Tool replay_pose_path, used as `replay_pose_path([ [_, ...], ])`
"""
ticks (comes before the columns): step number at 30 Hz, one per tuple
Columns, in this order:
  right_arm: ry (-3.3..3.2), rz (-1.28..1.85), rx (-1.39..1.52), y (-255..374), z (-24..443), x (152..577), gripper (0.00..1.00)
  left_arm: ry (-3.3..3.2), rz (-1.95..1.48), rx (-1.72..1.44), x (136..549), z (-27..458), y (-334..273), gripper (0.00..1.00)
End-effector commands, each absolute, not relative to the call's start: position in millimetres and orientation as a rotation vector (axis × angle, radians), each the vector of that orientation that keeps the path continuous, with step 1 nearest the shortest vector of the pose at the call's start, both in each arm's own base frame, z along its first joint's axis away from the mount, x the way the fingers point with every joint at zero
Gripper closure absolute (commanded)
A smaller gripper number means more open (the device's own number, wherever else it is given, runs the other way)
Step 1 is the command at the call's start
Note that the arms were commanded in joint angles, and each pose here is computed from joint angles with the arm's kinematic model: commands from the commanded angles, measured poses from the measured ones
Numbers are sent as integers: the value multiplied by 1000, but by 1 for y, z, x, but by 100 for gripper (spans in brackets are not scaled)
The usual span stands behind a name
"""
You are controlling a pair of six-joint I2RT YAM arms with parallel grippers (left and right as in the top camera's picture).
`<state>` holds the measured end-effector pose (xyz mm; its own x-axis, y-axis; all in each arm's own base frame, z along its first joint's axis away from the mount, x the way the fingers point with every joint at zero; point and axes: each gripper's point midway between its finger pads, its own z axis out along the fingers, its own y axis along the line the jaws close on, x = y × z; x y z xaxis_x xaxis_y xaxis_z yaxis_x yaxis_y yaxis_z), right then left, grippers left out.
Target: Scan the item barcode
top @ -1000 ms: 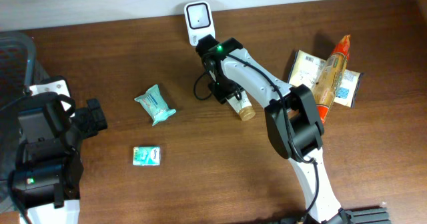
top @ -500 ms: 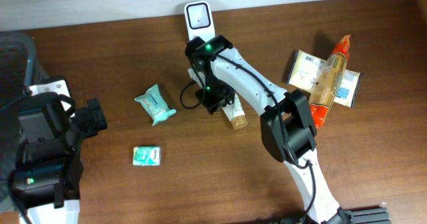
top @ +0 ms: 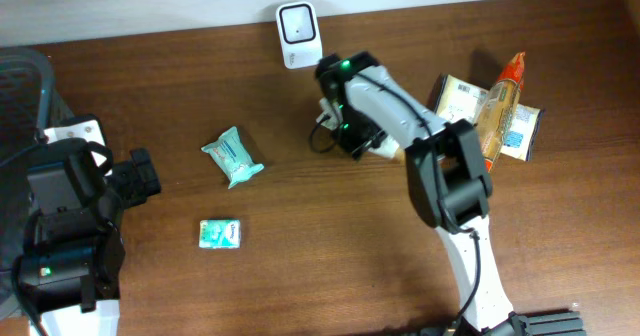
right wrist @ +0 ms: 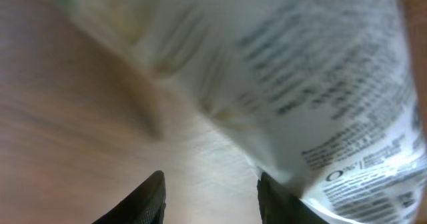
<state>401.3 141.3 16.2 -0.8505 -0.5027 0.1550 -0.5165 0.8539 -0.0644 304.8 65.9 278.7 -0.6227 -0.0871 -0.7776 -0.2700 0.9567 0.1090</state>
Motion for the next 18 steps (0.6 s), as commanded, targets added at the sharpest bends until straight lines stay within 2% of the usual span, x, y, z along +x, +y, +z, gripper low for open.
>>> replay_pose_path([
  [1,-2959,144,971,141,38,429,57,2214,279,-272,304,287,69,1],
  [5,-3161,-133,922,176,98,447,57,2215,279,-272,304,286,69,1],
  [7,-3306,-208,414,177,108,459,59,2215,279,-272,304,286,69,1],
  [8,-3299,-242,-41,174,101,460,63,2215,279,-272,304,286,69,1],
  [10,-3220,-255,-488,176,82,459,66,2215,279,-272,304,286,69,1],
  [11,-3156,-255,-698,178,73,456,63,2216,279,-272,303,286,69,1],
  [12,-3031,-247,-1031,180,55,451,58,2219,279,-272,303,286,69,1],
  [14,-2953,-307,-1280,189,36,458,28,2222,279,-272,303,285,69,1],
  [15,-2975,-349,-1278,194,29,463,18,2223,279,-272,302,285,69,1],
  [18,-2992,-373,-1290,195,18,467,12,2233,280,-271,301,283,69,1],
])
